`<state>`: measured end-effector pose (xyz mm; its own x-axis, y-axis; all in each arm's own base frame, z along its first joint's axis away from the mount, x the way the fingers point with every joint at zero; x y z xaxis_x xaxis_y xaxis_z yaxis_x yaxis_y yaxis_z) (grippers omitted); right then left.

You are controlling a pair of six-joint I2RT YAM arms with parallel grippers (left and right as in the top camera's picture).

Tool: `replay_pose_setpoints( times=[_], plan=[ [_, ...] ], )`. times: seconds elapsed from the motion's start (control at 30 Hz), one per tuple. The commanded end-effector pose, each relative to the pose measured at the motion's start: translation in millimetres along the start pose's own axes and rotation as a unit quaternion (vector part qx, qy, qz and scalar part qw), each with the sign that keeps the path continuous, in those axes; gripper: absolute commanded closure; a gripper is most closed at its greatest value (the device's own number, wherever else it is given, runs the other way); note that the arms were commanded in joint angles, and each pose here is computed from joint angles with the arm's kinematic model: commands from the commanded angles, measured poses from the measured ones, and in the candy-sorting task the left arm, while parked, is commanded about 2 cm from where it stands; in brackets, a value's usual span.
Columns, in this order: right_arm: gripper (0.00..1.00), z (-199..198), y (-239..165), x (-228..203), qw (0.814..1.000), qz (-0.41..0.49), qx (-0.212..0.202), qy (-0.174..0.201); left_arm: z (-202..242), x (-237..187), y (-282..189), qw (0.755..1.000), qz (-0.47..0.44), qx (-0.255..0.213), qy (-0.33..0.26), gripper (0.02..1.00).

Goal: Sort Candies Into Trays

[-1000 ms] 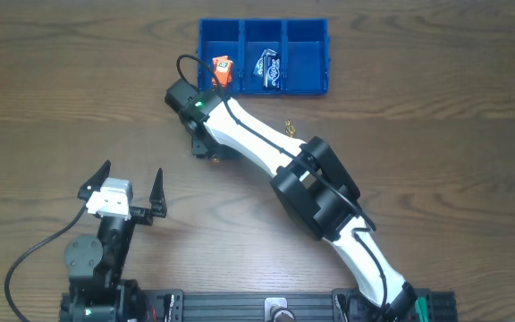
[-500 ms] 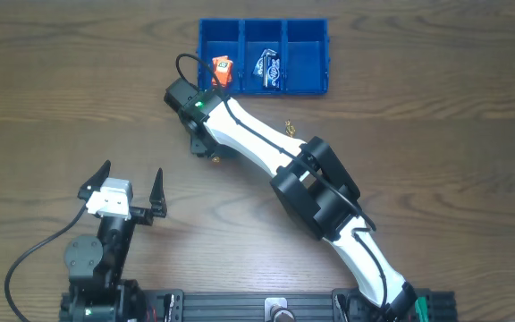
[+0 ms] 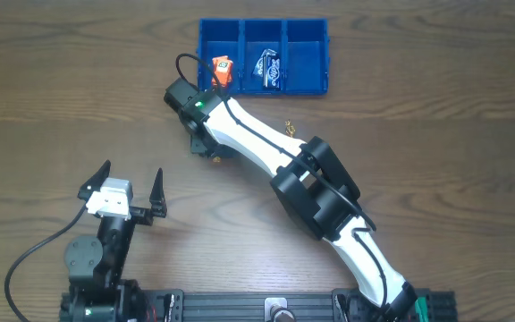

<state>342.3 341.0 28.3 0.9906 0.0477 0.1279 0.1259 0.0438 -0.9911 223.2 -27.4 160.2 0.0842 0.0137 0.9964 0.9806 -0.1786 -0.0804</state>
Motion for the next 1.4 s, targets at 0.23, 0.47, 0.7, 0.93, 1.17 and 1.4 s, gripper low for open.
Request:
replay_pose_setpoints(
  times=[0.23, 0.47, 0.7, 0.93, 1.17, 1.4],
  plan=[
    [0.84, -4, -1, 4, 1.0, -0.008, -0.005, 0.005, -2, -16, 0, 1.0, 0.027, -0.01, -0.007, 0.02],
    [0.869, -4, -18, 13, 1.0, -0.024, -0.001, -0.007, -2, -16, 0, 1.0, 0.027, -0.01, -0.007, 0.02],
    [0.875, -42, -94, 46, 0.994, -0.108, -0.031, 0.013, -2, -16, 0, 1.0, 0.027, -0.01, -0.007, 0.02],
    [0.884, -117, -178, 84, 0.978, -0.196, -0.057, 0.036, -2, -16, 0, 1.0, 0.027, -0.01, -0.007, 0.02],
    [0.89, -181, -194, 132, 0.963, -0.249, -0.09, 0.043, -2, -16, 0, 1.0, 0.027, -0.01, -0.007, 0.02],
    [0.89, -205, -161, 161, 0.963, -0.246, -0.104, 0.039, -2, -16, 0, 1.0, 0.027, -0.01, -0.007, 0.02]
  ],
)
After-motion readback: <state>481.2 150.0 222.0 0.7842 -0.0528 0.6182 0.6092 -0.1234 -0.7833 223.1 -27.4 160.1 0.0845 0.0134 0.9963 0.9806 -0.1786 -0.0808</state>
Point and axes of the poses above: each gripper's point midway between its finger pads, its own y axis out along the fingers, its own z axis along the line the jaws close on, x = y × z, the point moved 2 cm from there along -y, back along the fingers, and after that the axes turned 3 degrees about -y, right-handed, at the moved point
